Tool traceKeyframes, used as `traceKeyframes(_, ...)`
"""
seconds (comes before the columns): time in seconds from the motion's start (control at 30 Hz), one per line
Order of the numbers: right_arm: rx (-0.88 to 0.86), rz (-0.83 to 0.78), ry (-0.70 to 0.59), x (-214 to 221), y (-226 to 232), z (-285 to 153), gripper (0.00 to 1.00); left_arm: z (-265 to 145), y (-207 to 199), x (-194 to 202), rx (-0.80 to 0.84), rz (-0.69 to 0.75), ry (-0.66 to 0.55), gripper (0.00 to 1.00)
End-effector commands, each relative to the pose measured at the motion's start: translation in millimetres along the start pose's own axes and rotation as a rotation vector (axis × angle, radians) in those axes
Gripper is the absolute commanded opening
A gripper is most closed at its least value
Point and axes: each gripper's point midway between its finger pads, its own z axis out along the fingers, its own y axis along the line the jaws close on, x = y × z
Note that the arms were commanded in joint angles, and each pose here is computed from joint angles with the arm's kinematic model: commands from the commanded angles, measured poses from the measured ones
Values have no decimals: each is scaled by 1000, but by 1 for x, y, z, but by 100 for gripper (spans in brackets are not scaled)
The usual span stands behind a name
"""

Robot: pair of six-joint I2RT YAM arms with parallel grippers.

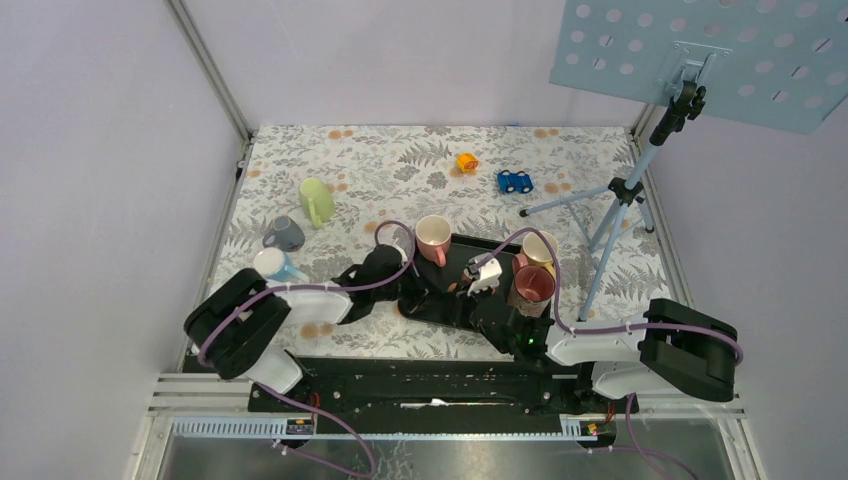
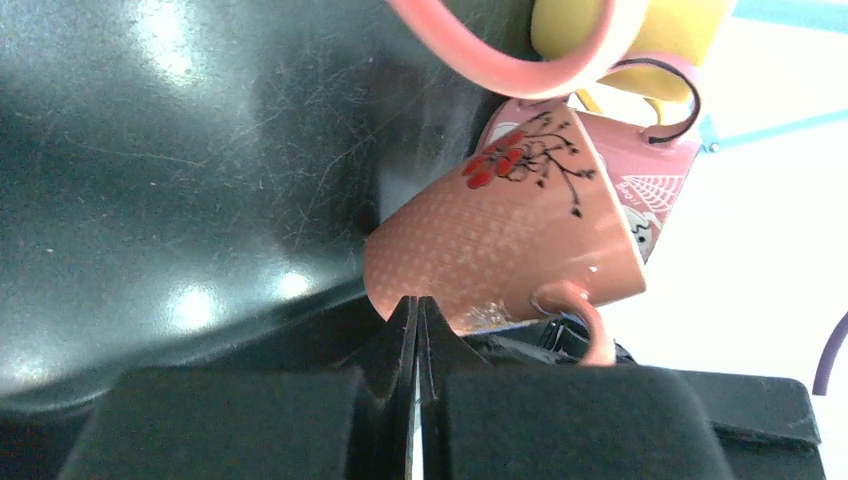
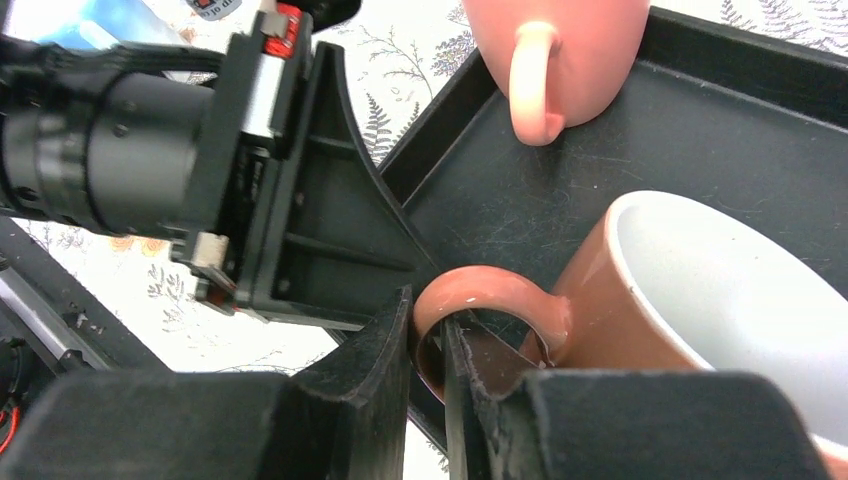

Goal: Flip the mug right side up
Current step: Place the cup on the tray.

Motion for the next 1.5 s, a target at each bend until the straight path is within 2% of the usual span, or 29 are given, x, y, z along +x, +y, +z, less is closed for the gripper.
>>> traceKeyframes(0.0, -27, -105, 95, 28, -5, -13, 0, -16, -48, -19, 85, 116, -103, 0)
traceKeyframes(0.23, 11, -246, 43, 17, -11, -3, 0, -37, -53, -26, 27, 182, -151, 0)
traceKeyframes(0.37, 96, -334, 1, 9, -16, 4, 0, -45, -60, -28, 27, 204, -167, 0)
traceKeyframes(0.6, 167, -456, -94, 2, -16, 0, 0, -52, -65, -37, 15, 220, -162, 0)
traceKeyframes(0.77, 251, -574, -179, 1, -18, -1, 0, -55, -67, -39, -12, 247, -145, 4)
traceKeyframes(1.13, 288, -561, -282, -12, -21, -3, 0, -61, -70, -39, -26, 270, -145, 5)
traceKeyframes(1.47, 310, -535, -290, -10, -28, -6, 0, -59, -71, -41, -35, 271, -150, 4)
